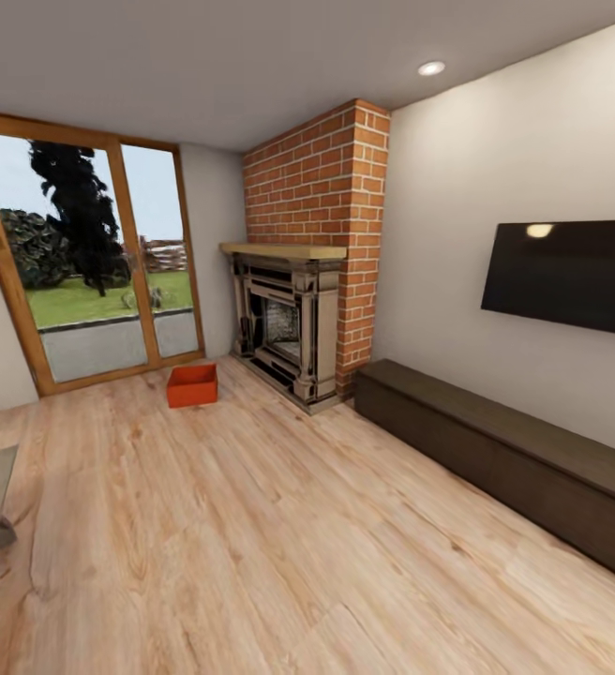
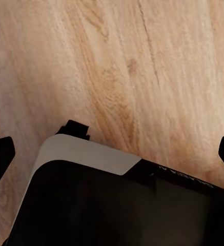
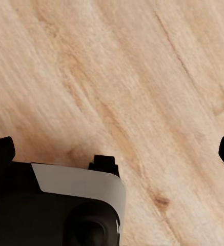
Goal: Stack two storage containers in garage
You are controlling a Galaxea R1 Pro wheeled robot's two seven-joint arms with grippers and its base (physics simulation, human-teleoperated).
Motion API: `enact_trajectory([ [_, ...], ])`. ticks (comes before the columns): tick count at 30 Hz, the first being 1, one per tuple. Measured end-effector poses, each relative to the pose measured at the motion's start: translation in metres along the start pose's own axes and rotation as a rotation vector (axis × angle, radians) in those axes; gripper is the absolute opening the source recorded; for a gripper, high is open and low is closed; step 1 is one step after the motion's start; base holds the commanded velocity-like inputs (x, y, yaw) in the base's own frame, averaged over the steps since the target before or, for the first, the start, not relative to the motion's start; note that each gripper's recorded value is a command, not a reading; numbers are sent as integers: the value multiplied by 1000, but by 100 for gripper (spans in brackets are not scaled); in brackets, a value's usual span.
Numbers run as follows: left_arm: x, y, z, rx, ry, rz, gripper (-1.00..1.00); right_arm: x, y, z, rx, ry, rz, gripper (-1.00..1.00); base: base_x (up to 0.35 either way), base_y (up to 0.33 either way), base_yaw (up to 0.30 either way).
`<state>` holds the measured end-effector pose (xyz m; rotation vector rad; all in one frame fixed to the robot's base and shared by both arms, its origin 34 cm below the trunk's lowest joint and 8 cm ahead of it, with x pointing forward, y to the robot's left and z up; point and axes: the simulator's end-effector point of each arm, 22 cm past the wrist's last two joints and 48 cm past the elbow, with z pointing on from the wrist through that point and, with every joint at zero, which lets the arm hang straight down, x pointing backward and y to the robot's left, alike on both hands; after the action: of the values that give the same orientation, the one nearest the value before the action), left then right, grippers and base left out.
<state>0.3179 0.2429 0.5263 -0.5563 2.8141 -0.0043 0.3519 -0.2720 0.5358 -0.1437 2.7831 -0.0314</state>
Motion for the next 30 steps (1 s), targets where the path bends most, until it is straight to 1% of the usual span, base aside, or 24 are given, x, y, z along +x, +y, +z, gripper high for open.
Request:
enact_trajectory([
  [8,0,0,0,0,-1,0,100,0,3,0,-4,0,0,100,325,0,0],
  [11,-1,0,0,0,-2,0,100,0,2,0,-4,0,2,100,325,0,124],
  [30,0,0,0,0,-1,0,100,-1,2,0,-2,-1,1,100,325,0,257],
])
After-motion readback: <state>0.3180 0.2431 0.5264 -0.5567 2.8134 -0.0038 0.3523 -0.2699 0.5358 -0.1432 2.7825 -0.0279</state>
